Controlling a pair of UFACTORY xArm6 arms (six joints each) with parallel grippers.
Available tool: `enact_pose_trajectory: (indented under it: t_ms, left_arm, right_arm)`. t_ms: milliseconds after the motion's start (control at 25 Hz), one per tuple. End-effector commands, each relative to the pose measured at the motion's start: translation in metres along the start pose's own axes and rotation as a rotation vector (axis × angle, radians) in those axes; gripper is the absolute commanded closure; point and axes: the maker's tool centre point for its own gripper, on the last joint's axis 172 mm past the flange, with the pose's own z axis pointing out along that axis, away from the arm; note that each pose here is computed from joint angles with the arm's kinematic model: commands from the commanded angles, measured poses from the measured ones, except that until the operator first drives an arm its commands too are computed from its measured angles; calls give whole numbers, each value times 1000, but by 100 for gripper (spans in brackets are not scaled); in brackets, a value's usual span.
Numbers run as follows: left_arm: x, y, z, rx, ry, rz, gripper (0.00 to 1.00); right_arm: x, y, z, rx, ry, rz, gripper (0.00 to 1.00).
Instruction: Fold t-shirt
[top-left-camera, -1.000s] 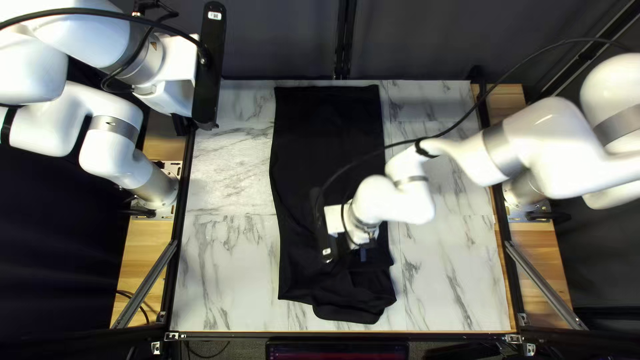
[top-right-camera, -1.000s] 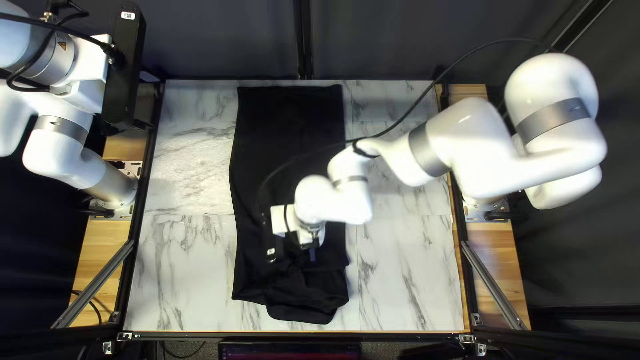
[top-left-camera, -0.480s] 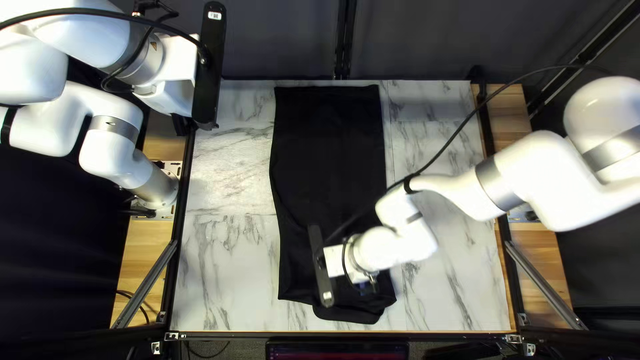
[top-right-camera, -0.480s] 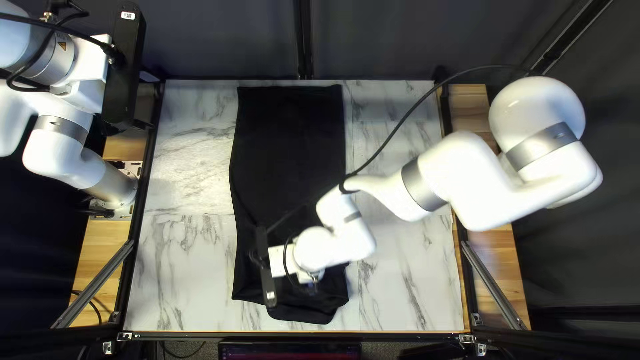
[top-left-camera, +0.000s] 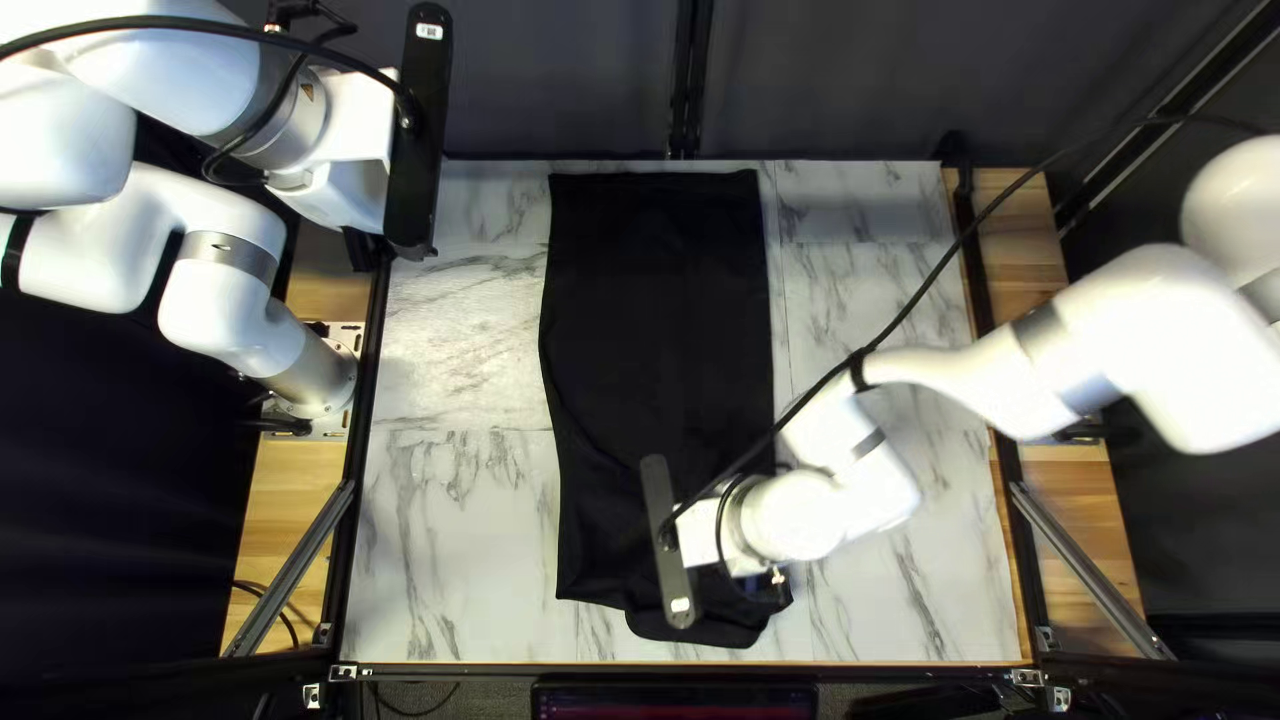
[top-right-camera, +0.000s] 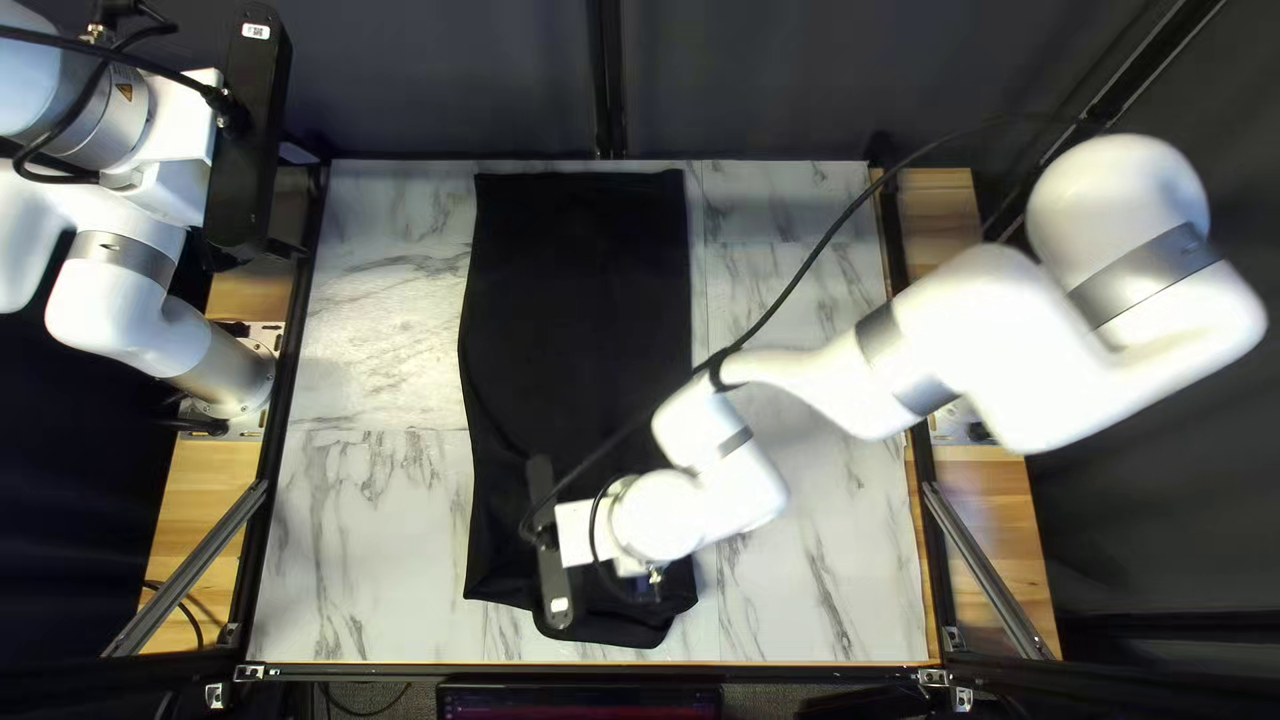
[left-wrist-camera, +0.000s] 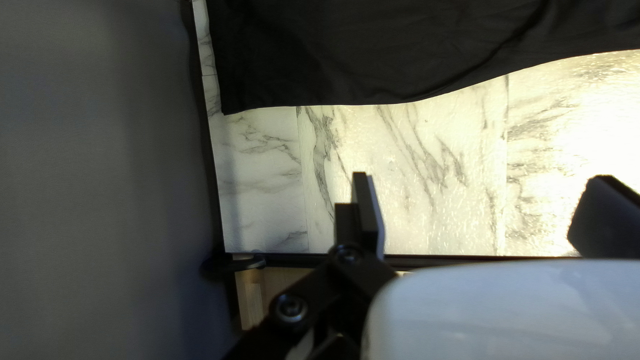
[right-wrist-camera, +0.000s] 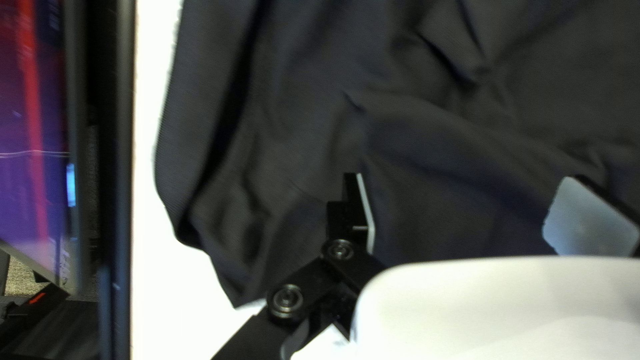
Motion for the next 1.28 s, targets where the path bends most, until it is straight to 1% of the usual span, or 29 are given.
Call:
enact_pose_trajectory:
  t_ms: [40, 160, 280, 440, 560, 680, 880, 960, 1160, 1200, 1240, 1280]
  left_arm:
    - [0, 0, 0, 0, 0, 0, 0]
    - [0, 0, 0, 0, 0, 0, 0]
    - [0, 0, 0, 0, 0, 0, 0]
    - [0, 0, 0, 0, 0, 0, 0]
    - [0, 0, 0, 0, 0, 0, 0]
    - [0, 0, 0, 0, 0, 0, 0]
    - [0, 0, 0, 0, 0, 0, 0]
    - [0, 0, 0, 0, 0, 0, 0]
    - [0, 0, 0, 0, 0, 0, 0]
    - [0, 0, 0, 0, 0, 0, 0]
    - [0, 0, 0, 0, 0, 0, 0]
    - [0, 0, 0, 0, 0, 0, 0]
  right_arm:
    - [-2, 33, 13, 0, 9, 6, 0]
    - [-4, 47, 27, 2, 8, 14, 0]
    - [-6, 58, 48, -3, -15, 30, 0]
    - [-3, 60, 63, 1, -30, 42, 0]
    - [8, 50, 65, 5, -27, 37, 0]
    - [21, 34, 65, 9, -17, 21, 0]
    - [26, 23, 68, 15, -14, 10, 0]
    - [27, 22, 59, 11, -13, 7, 0]
    - [29, 18, 3, -25, 0, -5, 0]
    - [27, 18, -13, -28, 8, -8, 0]
    - [25, 18, -23, -26, 14, -8, 0]
    - [21, 19, -39, -14, 27, -10, 0]
